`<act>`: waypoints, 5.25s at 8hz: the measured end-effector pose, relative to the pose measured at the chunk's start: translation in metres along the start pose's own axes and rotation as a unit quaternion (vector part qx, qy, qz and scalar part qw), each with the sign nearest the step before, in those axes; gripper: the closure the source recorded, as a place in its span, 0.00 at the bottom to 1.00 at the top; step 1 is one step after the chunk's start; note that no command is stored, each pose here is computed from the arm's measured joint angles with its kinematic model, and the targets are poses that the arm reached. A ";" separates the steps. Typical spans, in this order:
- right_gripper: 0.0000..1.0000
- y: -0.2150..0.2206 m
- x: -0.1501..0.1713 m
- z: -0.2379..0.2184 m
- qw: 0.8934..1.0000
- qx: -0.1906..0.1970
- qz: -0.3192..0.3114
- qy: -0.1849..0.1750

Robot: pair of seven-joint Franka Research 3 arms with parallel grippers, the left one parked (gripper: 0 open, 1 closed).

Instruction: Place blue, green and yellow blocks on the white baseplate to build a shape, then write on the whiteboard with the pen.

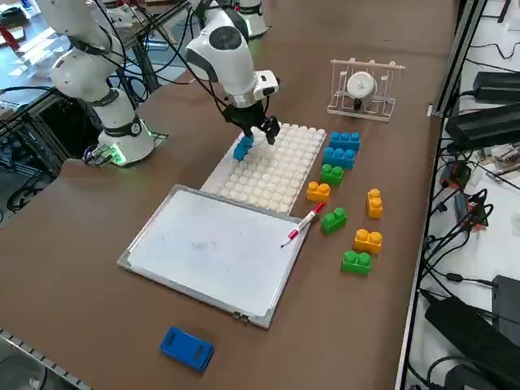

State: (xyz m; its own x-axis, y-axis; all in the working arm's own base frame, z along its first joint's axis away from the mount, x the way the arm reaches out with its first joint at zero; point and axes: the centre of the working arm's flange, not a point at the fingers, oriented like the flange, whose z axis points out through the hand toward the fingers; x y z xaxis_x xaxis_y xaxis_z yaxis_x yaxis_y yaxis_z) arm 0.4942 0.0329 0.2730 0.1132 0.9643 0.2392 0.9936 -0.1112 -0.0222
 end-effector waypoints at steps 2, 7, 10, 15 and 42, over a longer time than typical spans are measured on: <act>0.01 0.000 0.000 0.002 1.000 0.001 0.000 -0.001; 0.00 -0.001 0.001 0.011 1.000 0.008 -0.001 -0.003; 0.00 -0.003 0.008 0.015 1.000 0.012 -0.009 -0.004; 0.00 -0.007 0.006 0.020 1.000 0.018 -0.008 -0.005; 0.00 0.069 0.026 -0.058 0.989 -0.050 0.135 0.018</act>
State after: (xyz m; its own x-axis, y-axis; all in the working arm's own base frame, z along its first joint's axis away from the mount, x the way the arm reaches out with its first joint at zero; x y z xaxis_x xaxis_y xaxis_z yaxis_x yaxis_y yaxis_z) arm 0.5659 0.0362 0.3340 0.3725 0.8874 0.2716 0.9215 -0.3884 0.0050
